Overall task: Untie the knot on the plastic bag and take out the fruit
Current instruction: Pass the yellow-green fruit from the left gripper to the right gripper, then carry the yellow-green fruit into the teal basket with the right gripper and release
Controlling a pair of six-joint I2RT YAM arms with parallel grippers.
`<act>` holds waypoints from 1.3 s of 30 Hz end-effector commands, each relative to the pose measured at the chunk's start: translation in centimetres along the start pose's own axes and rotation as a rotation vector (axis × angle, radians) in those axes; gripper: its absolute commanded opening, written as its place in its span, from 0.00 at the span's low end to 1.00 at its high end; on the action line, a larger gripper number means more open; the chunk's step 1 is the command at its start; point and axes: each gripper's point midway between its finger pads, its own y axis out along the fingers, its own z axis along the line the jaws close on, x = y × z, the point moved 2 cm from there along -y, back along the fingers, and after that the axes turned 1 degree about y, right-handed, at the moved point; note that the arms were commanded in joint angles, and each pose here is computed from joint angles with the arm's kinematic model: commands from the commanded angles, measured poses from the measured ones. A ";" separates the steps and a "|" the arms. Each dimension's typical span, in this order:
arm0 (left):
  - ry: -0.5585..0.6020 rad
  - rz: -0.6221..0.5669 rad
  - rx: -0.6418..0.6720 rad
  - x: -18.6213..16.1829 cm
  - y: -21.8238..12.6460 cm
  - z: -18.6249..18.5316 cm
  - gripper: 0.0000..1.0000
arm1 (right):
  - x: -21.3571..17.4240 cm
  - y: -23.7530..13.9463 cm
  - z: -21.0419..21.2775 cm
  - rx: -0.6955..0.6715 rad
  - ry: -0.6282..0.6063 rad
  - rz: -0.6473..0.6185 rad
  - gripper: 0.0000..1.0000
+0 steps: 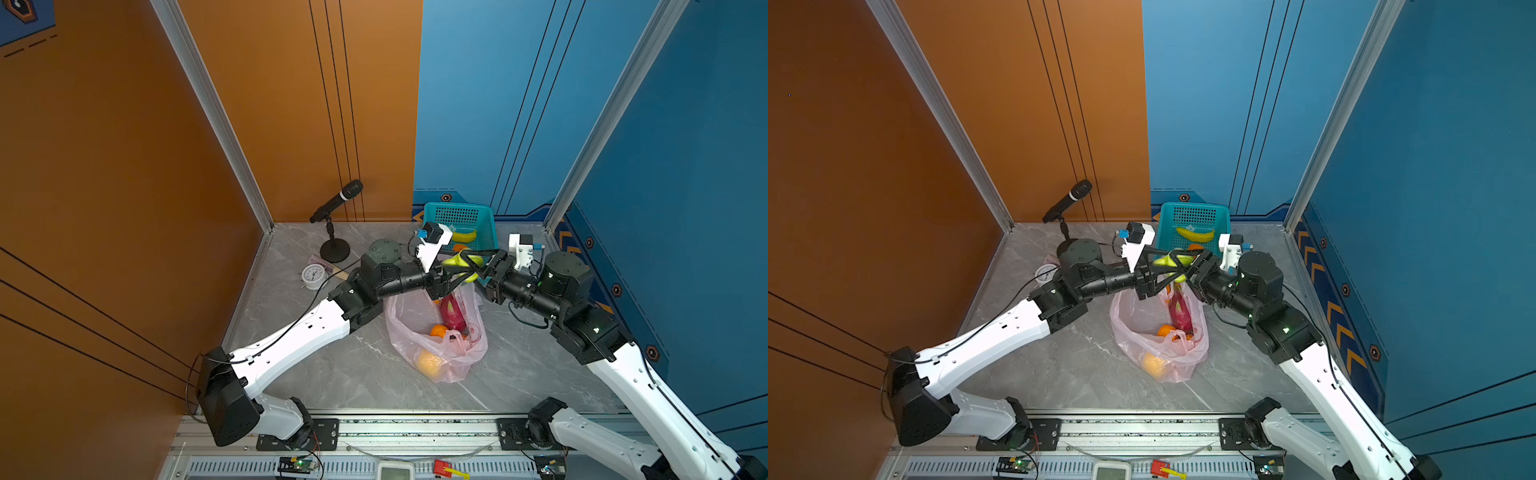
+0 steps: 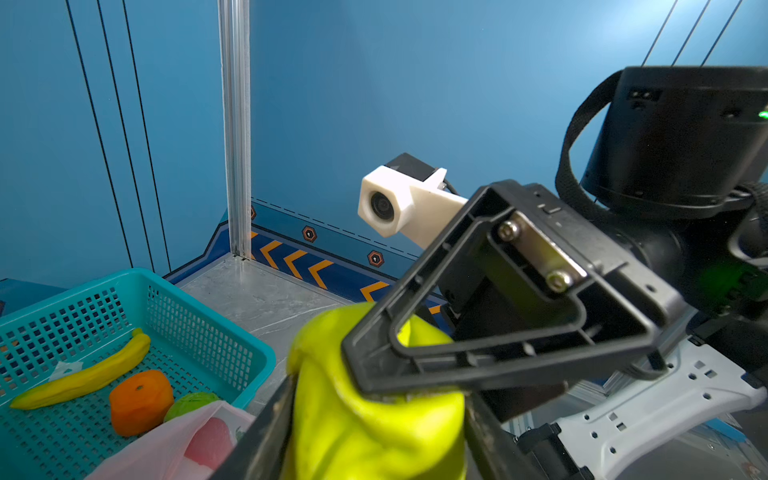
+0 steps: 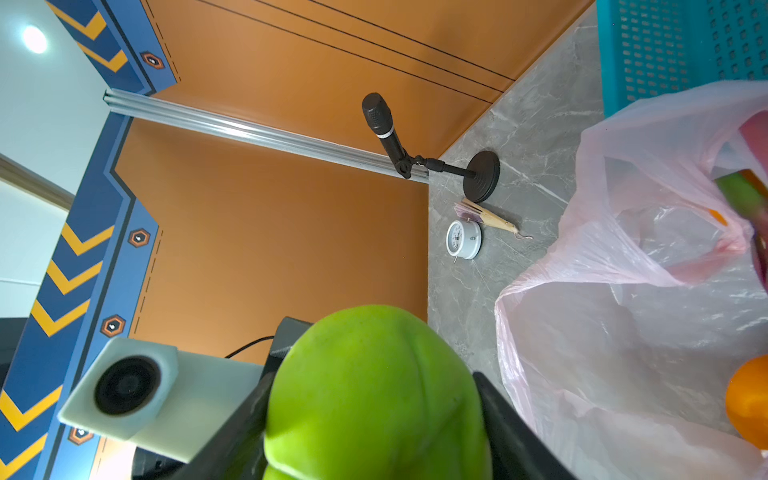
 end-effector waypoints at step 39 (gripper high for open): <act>-0.024 0.278 0.300 -1.6 -7.5 8.4 0.93 | 20.4 8.7 -17.5 -1.126 -0.563 0.046 0.48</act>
